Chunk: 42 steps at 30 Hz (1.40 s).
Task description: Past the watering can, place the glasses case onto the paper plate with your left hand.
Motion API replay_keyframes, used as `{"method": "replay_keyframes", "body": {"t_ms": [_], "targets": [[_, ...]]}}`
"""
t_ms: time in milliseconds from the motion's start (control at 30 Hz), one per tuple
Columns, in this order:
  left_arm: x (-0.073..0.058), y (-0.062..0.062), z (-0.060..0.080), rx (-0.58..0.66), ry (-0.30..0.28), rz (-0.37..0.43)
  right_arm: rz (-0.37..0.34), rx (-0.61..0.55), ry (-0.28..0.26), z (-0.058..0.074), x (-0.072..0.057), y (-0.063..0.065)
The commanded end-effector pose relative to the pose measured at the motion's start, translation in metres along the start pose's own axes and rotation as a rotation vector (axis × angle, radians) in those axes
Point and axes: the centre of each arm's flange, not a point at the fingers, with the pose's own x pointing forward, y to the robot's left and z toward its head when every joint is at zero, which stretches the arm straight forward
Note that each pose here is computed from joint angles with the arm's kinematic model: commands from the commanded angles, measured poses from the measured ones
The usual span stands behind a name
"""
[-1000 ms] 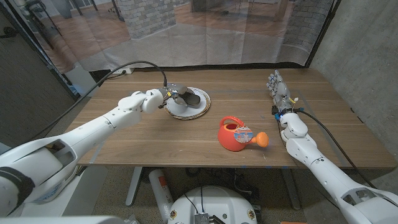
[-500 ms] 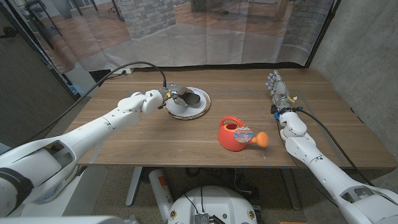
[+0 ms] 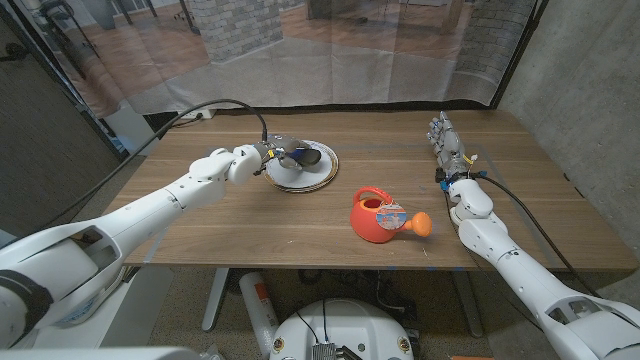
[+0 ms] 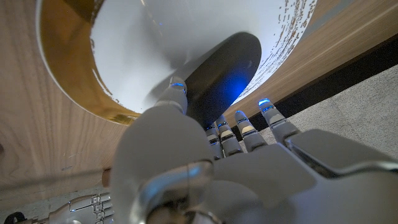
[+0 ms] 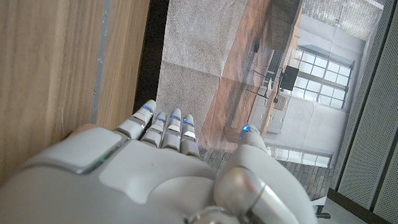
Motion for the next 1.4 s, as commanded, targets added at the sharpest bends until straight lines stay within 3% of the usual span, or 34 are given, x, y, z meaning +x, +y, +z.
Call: {"method": "replay_keyframes", "body": {"t_ms": [33, 833, 1400], "targets": [[-0.001, 0.001, 0.001, 0.007, 0.0, -0.008, 0.003, 0.0, -0.001, 0.001, 0.001, 0.0], [-0.006, 0.005, 0.002, 0.011, 0.003, 0.008, 0.003, -0.002, -0.003, 0.002, -0.001, -0.001], [-0.017, 0.023, 0.001, 0.013, 0.006, 0.057, 0.006, 0.003, -0.007, 0.002, -0.002, 0.003]]}}
